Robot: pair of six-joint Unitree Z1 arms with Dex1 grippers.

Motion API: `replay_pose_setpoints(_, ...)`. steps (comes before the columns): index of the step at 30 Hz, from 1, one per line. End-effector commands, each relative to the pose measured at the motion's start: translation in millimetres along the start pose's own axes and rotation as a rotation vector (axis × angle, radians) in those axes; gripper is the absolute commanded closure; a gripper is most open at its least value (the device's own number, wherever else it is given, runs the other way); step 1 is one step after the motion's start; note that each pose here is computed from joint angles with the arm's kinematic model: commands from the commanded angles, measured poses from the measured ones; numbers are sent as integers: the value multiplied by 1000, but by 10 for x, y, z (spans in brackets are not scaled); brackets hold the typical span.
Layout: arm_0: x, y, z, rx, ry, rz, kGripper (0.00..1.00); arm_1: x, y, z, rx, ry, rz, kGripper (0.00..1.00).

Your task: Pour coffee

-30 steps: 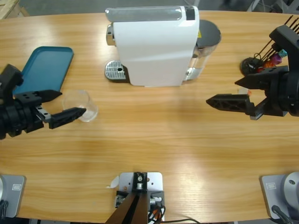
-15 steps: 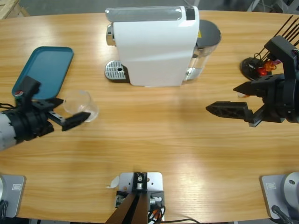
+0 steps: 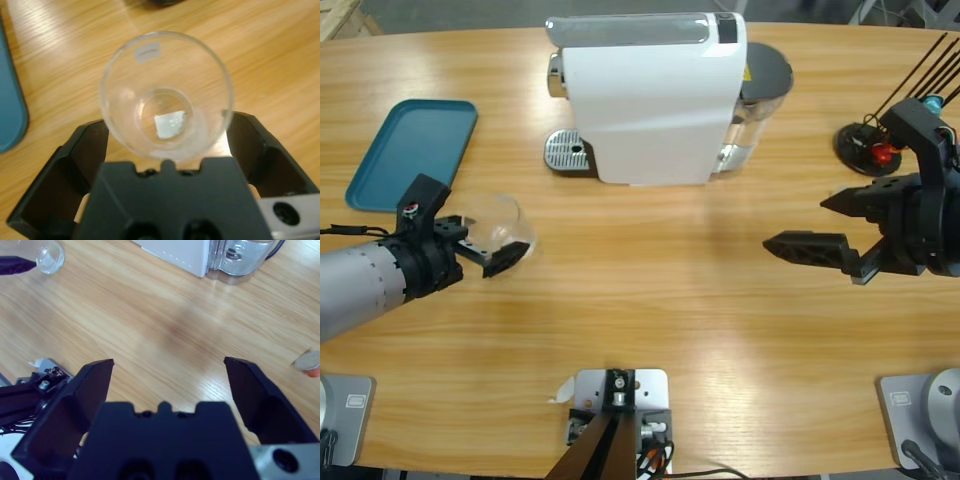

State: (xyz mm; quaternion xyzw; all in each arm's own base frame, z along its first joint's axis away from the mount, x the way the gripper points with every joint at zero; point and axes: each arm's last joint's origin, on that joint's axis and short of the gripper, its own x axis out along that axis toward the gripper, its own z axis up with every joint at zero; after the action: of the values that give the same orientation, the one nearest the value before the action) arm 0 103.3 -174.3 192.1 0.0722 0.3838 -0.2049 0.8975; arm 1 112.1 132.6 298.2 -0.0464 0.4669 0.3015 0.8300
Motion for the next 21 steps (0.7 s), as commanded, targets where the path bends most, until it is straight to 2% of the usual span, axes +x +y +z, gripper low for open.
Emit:
replay_pose_setpoints(1, 235, -36, -106, 10, 0, 111, 172, -13, -38, -104, -5, 9, 20, 0)
replay_pose_setpoints(4, 291, -70, -99, 7, -13, 109, 304, -15, -37, -104, -5, 9, 23, 0)
replay_pose_setpoints(6, 322, -87, -102, 8, -18, 105, 357, -15, -37, -107, -5, 9, 24, 0)
replay_pose_setpoints(7, 331, -91, -104, 10, -18, 105, 442, -15, -37, -107, -5, 9, 24, 0)
replay_pose_setpoints(10, 339, -90, -114, 16, -15, 105, 567, -7, -37, -107, -5, 13, 24, 0)
replay_pose_setpoints(14, 311, -81, -104, 16, -24, 96, 575, -1, -35, -102, -5, 15, 24, 0)
replay_pose_setpoints(19, 148, -111, 46, 91, -93, -9, 570, -20, -36, -108, -5, 9, 28, 0)
replay_pose_setpoints(21, 110, -74, 172, 110, -137, -46, 570, -32, -39, -113, -5, 4, 28, 0)
